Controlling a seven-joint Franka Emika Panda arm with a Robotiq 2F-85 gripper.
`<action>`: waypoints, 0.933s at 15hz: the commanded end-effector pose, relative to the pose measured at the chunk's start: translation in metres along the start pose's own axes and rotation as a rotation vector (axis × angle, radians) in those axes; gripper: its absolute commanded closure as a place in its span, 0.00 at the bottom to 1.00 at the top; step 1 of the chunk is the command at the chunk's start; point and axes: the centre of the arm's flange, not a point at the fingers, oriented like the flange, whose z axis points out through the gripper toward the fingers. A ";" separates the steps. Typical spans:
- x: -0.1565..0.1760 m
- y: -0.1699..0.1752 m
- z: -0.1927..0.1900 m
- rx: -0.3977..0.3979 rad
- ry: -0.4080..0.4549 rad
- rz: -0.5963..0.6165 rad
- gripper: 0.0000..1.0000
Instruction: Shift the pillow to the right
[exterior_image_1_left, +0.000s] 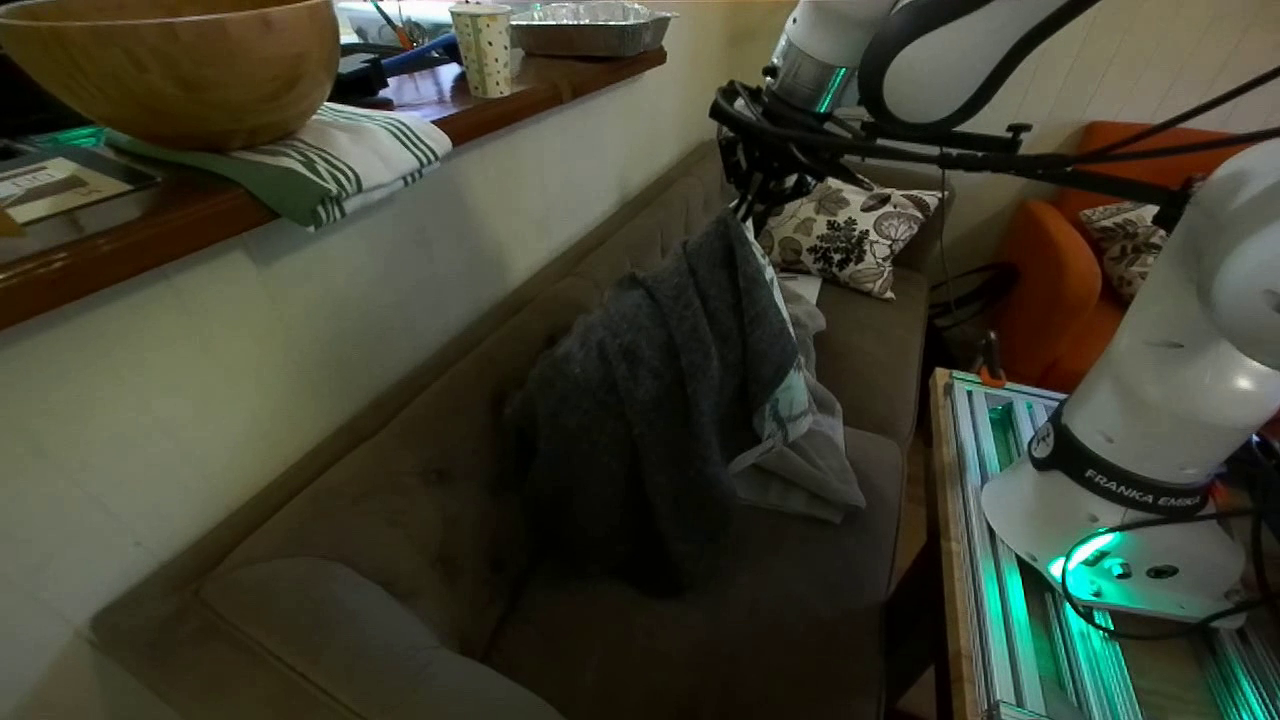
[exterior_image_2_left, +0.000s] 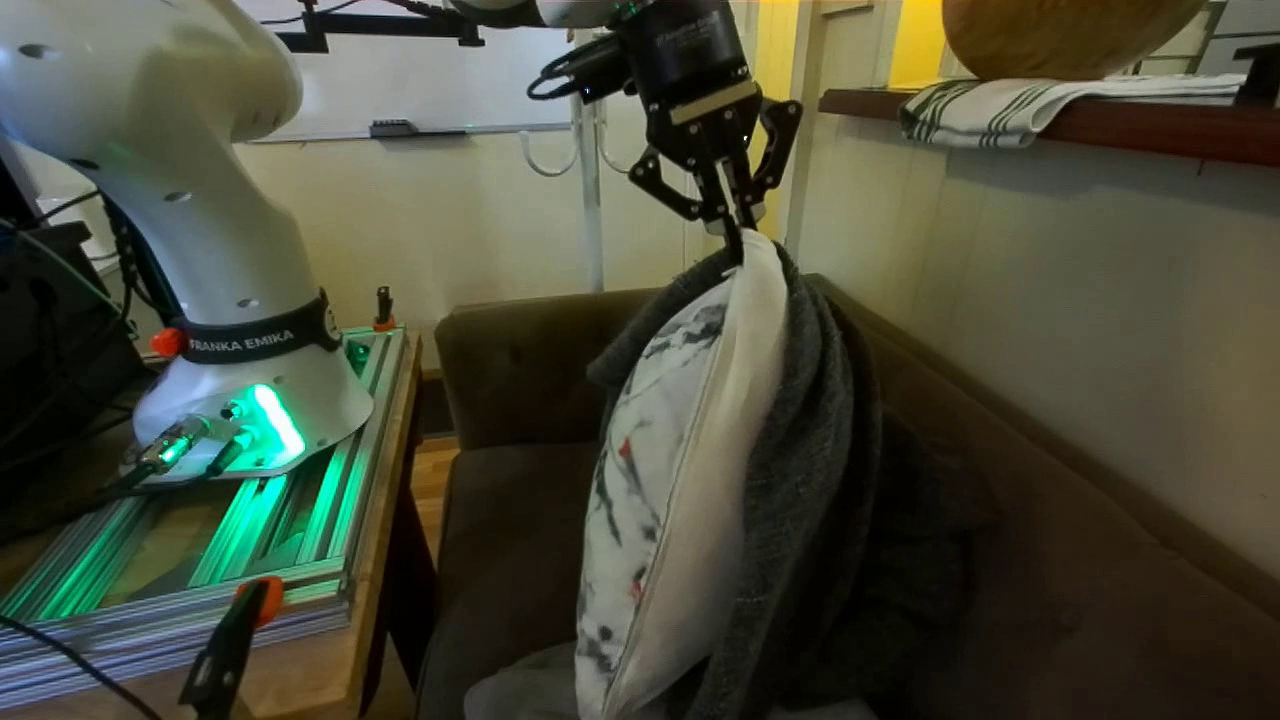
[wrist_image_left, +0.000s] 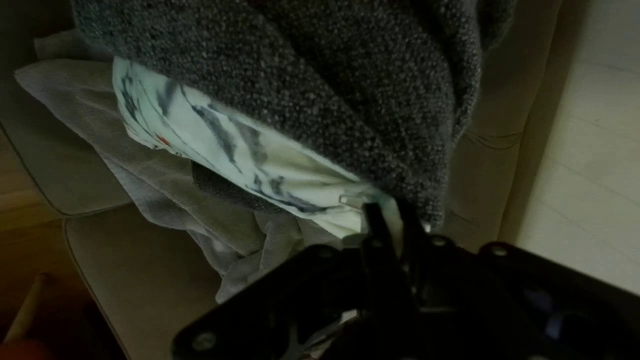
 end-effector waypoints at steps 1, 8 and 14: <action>0.062 -0.008 -0.059 0.101 0.067 0.062 0.98; 0.162 0.004 -0.156 0.259 0.230 0.197 0.98; 0.133 -0.014 -0.132 0.258 0.005 0.168 0.65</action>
